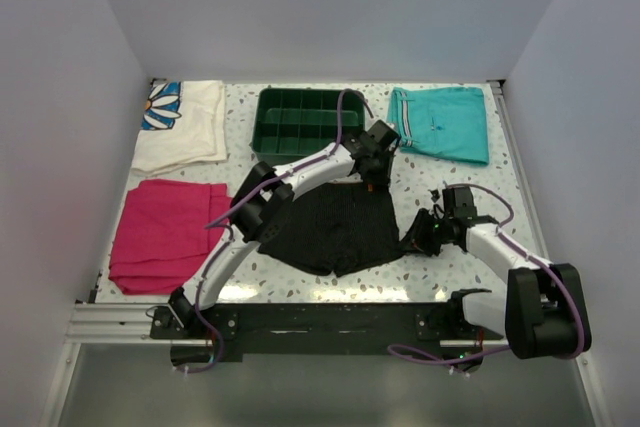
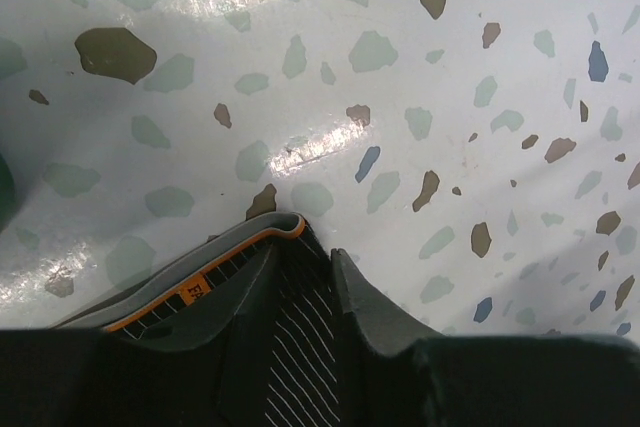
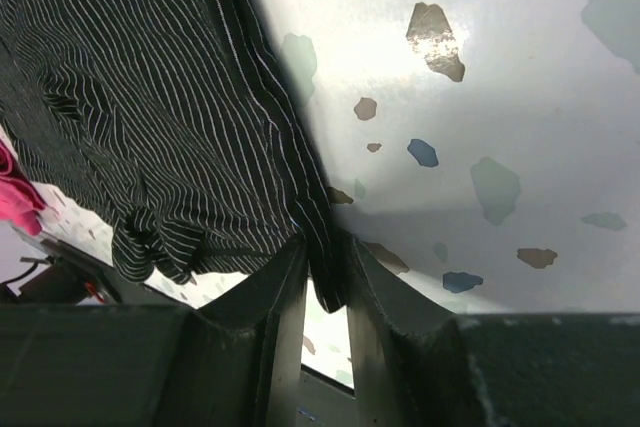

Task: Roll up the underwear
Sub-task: Fold the underwear at the center of the board.

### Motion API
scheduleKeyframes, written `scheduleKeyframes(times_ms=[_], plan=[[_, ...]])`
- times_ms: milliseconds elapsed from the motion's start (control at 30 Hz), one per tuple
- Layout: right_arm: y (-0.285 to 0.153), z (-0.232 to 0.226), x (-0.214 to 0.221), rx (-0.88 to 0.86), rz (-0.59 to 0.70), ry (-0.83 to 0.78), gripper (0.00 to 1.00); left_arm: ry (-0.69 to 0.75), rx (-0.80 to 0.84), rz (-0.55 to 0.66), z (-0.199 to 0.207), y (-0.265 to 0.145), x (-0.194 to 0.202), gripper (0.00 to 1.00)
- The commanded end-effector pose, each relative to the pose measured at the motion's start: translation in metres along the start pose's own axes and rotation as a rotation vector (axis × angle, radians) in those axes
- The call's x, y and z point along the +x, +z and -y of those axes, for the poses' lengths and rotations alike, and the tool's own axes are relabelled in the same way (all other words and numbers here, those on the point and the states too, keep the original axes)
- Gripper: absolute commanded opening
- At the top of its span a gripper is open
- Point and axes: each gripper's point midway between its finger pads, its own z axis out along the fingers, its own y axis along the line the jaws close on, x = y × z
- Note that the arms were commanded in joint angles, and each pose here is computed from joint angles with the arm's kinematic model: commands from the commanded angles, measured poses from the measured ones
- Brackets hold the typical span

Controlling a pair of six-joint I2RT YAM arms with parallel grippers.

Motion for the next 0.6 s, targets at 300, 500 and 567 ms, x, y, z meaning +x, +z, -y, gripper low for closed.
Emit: scheduleKeyframes(times_ms=[300,500,567], plan=[[-0.001,-0.008,-0.003,-0.044,0.016,-0.036,0.04,-0.013,0.058,0.024,0.013,-0.001,-0.012,0.17],[-0.004,-0.012,-0.004,-0.065,0.016,-0.055,0.0,-0.005,0.081,0.04,0.02,-0.008,-0.017,0.05],[-0.006,-0.014,-0.005,-0.067,0.024,-0.057,0.0,0.0,0.103,0.048,0.026,-0.014,-0.02,0.0]])
